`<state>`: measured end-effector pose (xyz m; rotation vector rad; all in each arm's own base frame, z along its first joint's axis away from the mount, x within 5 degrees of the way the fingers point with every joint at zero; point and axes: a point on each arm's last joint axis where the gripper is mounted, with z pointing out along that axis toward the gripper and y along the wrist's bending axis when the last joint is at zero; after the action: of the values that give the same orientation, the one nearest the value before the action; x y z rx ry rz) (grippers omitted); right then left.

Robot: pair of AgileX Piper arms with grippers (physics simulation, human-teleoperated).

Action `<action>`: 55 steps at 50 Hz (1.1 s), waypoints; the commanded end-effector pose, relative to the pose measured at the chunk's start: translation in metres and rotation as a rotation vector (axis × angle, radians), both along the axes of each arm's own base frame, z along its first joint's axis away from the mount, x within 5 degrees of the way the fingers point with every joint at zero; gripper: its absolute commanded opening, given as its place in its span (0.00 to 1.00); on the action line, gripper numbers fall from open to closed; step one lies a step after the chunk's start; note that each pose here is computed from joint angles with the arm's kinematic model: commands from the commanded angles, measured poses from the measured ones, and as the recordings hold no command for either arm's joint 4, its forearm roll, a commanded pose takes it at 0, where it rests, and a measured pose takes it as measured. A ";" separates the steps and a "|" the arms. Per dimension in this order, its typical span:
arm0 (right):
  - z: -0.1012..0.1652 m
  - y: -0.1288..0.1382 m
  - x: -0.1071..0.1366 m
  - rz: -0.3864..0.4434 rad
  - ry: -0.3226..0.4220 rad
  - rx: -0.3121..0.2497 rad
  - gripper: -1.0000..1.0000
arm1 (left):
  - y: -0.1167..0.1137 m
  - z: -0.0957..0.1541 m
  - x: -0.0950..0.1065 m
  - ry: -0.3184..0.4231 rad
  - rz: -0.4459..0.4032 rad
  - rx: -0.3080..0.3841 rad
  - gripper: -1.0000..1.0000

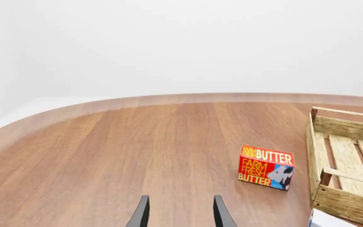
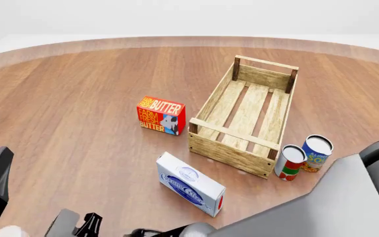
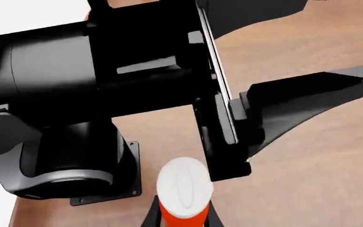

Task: Pick up the ketchup, and put it in the wooden tray.

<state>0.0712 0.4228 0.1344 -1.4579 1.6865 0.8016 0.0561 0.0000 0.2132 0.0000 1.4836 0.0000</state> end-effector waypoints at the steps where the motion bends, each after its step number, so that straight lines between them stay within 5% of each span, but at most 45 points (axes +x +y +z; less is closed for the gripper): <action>1: 0.008 -0.017 0.005 -0.035 0.020 0.028 0.00 | 0.000 0.000 0.000 0.000 0.000 0.000 1.00; 30: 0.041 -0.073 0.050 -0.162 -0.017 0.009 0.00 | 0.000 0.000 0.000 0.000 0.000 0.000 1.00; 55: 0.125 -0.118 0.116 -0.356 -0.074 0.050 0.00 | 0.000 0.000 0.000 0.000 0.000 0.000 1.00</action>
<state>0.1638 0.3223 0.2288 -1.1929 1.7675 0.6147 0.0561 0.0000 0.2132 0.0000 1.4836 0.0000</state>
